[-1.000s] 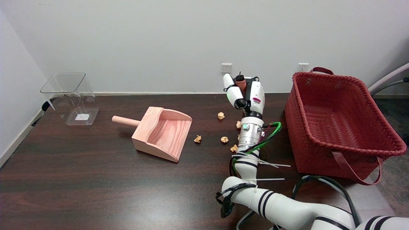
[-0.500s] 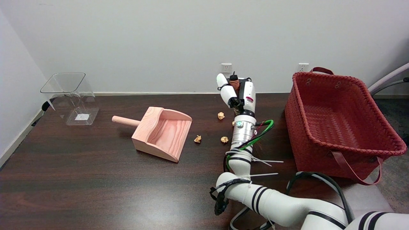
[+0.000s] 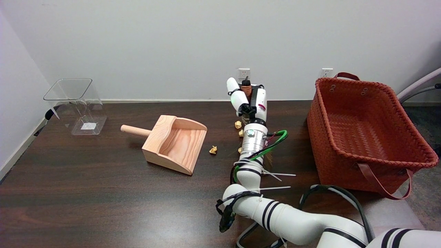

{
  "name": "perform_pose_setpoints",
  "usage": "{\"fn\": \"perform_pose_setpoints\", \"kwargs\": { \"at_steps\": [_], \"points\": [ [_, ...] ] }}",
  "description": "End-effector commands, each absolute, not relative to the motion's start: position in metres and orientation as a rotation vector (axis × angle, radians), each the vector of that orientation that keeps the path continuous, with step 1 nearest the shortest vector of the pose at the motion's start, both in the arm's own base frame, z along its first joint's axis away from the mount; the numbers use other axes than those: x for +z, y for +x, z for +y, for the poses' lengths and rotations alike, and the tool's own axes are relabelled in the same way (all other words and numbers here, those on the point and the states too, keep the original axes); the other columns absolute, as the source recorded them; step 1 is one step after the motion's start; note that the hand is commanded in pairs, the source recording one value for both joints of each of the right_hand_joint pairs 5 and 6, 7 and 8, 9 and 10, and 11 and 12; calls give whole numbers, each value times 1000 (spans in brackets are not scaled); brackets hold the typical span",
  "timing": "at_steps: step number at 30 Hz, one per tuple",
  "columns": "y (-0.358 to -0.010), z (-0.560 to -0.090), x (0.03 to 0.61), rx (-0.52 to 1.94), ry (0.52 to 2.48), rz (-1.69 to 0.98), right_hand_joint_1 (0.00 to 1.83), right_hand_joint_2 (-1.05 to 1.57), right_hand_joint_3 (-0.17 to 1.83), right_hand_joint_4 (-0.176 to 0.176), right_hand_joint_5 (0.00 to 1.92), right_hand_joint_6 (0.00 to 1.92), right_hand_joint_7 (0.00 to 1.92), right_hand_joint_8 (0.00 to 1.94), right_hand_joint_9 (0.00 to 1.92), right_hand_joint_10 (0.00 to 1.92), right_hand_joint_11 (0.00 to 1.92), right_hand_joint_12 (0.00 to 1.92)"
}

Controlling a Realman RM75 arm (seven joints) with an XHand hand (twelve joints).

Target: Sweep the paper balls into the dustpan.

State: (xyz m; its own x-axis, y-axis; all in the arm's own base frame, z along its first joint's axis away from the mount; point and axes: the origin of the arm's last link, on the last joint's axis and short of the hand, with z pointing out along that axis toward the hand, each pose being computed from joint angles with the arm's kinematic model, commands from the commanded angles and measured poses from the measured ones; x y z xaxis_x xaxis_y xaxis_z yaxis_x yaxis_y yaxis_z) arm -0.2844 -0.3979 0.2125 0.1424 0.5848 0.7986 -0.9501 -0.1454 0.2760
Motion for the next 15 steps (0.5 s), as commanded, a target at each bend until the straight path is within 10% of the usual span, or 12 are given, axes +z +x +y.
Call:
{"fn": "perform_pose_setpoints", "kwargs": {
  "at_steps": [1, 15],
  "points": [
    [-297, -402, 185, 1564, 886, -698, 622, 1571, -105, 0, 1920, 1920, 1920, 1920, 1920, 1920, 1920, 1920],
    [-295, -407, 182, 1754, 811, -804, 584, 1571, -102, 0, 1920, 1920, 1920, 1920, 1920, 1920, 1920, 1920]
  ]
}}
